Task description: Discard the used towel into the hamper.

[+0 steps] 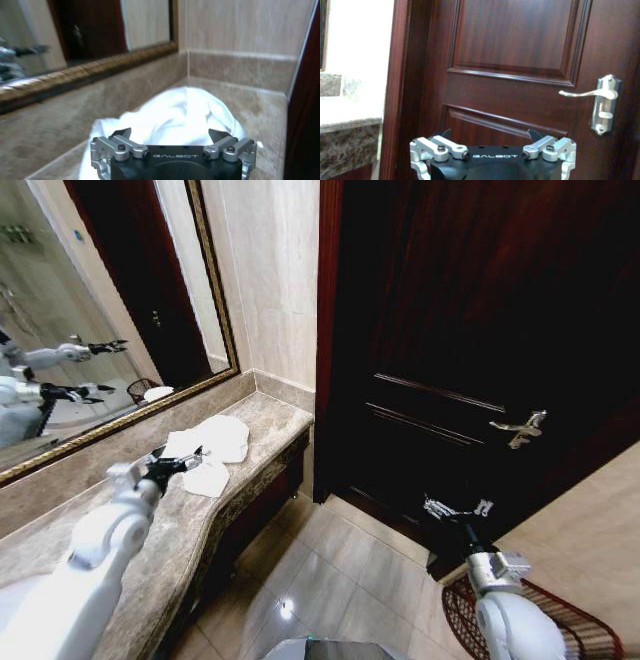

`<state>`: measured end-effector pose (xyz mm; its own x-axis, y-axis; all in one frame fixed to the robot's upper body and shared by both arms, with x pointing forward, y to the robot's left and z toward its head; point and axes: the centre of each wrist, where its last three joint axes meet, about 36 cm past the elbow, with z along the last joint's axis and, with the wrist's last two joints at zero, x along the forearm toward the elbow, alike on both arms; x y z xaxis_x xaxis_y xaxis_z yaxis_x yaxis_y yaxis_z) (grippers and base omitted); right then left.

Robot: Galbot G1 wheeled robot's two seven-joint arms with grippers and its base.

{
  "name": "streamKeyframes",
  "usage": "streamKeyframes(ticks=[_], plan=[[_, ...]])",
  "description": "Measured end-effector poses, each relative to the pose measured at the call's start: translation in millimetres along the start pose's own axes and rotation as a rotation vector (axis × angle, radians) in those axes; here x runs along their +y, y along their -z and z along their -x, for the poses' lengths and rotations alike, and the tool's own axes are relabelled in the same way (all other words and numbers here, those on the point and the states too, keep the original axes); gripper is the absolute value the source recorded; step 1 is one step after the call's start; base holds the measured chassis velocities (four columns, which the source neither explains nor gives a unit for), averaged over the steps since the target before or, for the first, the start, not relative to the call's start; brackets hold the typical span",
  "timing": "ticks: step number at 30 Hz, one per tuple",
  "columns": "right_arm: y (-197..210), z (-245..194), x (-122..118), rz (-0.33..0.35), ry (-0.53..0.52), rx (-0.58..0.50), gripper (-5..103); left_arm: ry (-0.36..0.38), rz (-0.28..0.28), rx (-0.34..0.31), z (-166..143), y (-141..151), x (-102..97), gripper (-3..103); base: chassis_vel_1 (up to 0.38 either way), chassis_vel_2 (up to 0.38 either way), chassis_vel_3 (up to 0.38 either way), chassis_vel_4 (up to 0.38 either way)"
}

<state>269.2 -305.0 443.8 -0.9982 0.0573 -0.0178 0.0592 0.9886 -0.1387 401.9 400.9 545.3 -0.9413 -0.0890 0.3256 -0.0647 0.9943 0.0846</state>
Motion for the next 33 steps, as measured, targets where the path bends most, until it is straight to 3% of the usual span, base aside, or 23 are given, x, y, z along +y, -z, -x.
streamKeyframes(ticks=[1,6,15,24,33], plan=[[0,2,0,0.0,-0.006,-0.002,100,-0.008,0.001,0.039,10,8,1.6,100,0.0,0.0,0.0,0.0],[-8,18,0,-0.003,0.011,0.001,100,0.036,-0.006,0.103,25,23,13.0,100,0.0,0.0,0.0,0.0],[-21,24,-14,0.003,-0.018,0.014,100,0.052,-0.065,0.139,63,32,26.0,100,0.0,0.0,0.0,0.0],[-18,31,-11,0.005,-0.015,0.003,100,-0.023,-0.072,0.201,96,16,14.0,100,0.0,0.0,0.0,0.0],[-16,31,-11,0.001,-0.024,0.003,100,-0.025,-0.057,0.217,123,13,3.2,100,0.0,0.0,0.0,0.0]])
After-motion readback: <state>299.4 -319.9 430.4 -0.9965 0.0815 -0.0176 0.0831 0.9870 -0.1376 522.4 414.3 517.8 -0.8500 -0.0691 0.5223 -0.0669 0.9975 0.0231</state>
